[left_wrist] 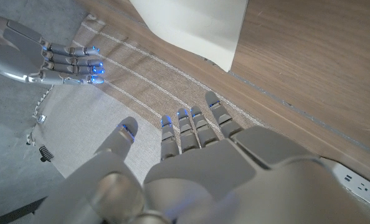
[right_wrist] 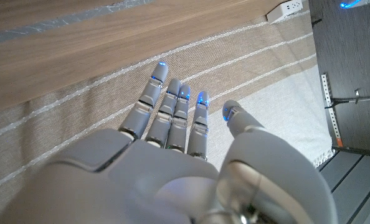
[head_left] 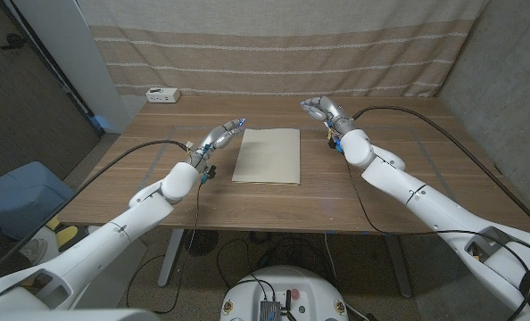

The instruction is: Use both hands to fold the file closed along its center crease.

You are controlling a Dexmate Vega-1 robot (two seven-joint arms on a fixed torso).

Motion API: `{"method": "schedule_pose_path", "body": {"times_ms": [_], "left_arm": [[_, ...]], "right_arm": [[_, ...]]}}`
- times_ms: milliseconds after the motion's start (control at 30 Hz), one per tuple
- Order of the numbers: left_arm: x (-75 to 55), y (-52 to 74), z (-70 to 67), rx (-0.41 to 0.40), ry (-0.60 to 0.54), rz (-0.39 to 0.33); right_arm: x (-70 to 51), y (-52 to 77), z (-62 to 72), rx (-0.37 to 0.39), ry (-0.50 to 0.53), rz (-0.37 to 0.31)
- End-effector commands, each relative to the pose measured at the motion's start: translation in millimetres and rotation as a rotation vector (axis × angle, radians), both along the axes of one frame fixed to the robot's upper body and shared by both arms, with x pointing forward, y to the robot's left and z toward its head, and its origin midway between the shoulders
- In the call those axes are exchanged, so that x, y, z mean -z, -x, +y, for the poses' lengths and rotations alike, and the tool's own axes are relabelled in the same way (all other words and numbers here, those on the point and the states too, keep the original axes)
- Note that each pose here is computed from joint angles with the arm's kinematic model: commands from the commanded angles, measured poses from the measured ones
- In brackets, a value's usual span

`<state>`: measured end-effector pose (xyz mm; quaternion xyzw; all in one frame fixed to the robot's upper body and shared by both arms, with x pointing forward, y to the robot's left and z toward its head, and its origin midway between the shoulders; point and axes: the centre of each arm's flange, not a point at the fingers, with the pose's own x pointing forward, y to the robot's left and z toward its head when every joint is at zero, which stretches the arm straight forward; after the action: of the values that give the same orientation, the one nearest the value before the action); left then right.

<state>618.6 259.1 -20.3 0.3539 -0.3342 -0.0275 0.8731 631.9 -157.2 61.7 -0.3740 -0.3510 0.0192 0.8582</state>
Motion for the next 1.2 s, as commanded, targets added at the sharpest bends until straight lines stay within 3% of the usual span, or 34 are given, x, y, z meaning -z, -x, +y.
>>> {"method": "schedule_pose_path", "body": {"times_ms": [33, 333, 567, 833, 1100, 1200], "left_arm": [[-17.3, -2.1, 8.1, 0.210, 0.180, 0.053], [-24.0, -12.1, 15.7, 0.269, 0.231, 0.101], [-31.2, -24.3, 23.6, 0.332, 0.276, 0.126], [-38.5, -35.8, 29.0, 0.379, 0.297, 0.125], [-37.3, -42.9, 34.4, 0.406, 0.325, 0.137], [-36.5, -43.1, 37.4, 0.402, 0.309, 0.138]], "right_arm": [[19.1, 4.7, -39.9, -0.103, -0.180, 0.035], [31.4, 2.5, -49.8, -0.203, -0.315, 0.062], [39.5, -4.2, -53.9, -0.344, -0.462, 0.109], [47.7, -10.6, -57.5, -0.471, -0.621, 0.095], [55.3, -13.0, -69.1, -0.531, -0.758, 0.060], [58.6, -9.8, -70.3, -0.505, -0.789, 0.042]]}}
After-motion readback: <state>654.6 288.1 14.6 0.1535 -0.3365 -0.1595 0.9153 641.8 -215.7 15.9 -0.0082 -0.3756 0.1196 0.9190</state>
